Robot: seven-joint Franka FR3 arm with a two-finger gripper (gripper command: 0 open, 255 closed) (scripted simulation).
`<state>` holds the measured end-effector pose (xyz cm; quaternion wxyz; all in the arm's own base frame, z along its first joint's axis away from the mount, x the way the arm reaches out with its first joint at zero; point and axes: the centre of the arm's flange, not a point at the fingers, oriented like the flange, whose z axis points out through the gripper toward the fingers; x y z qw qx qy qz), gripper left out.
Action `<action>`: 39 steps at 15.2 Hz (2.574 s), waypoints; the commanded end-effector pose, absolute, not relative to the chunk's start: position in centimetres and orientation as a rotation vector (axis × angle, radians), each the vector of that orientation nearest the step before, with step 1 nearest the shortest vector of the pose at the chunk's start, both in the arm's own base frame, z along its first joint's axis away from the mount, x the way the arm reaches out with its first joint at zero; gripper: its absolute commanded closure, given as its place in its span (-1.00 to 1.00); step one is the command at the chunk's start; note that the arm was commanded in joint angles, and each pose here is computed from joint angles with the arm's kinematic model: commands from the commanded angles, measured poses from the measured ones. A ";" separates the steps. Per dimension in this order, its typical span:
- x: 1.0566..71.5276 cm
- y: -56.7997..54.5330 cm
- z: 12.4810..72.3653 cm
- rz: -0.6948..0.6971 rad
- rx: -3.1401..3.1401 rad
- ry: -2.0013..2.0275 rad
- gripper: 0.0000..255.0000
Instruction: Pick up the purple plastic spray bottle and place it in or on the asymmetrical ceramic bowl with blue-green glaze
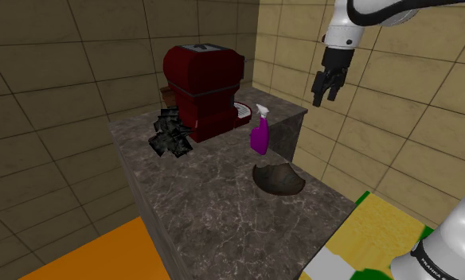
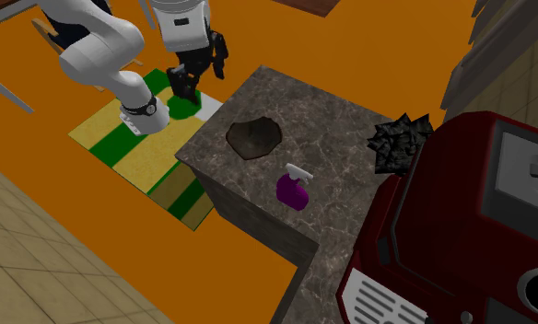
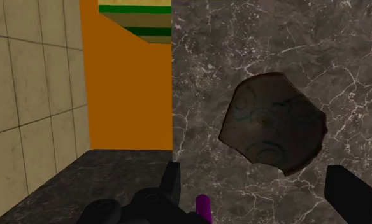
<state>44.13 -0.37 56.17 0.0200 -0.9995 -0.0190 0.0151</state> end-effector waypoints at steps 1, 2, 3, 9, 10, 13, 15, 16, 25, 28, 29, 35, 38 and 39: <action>46.6 -0.5 55.1 0.044 -3.106 -0.057 -1.00; 47.8 -0.5 54.7 0.043 -3.108 -0.056 -1.00; 49.0 -0.4 54.2 0.043 -3.110 -0.056 -1.00; 56.4 -0.3 51.5 0.038 -3.125 -0.051 -1.00; 57.6 -0.3 51.0 0.038 -3.127 -0.050 -1.00; 61.3 -0.3 49.7 0.036 -3.134 -0.048 -1.00; 63.8 -0.3 48.8 0.034 -3.139 -0.047 -1.00; 65.0 -0.3 48.3 0.034 -3.141 -0.046 -1.00; 69.0 -0.3 44.2 0.031 -3.149 -0.044 -1.00; 69.0 -0.3 42.8 0.031 -3.149 -0.044 -1.00; 69.0 -0.3 42.8 0.031 -3.149 -0.044 -1.00; 69.0 -0.3 42.8 0.031 -3.149 -0.044 -1.00; 69.0 -0.3 42.8 0.031 -3.149 -0.044 1.00; 69.0 -0.3 42.8 0.031 -3.149 -0.044 1.00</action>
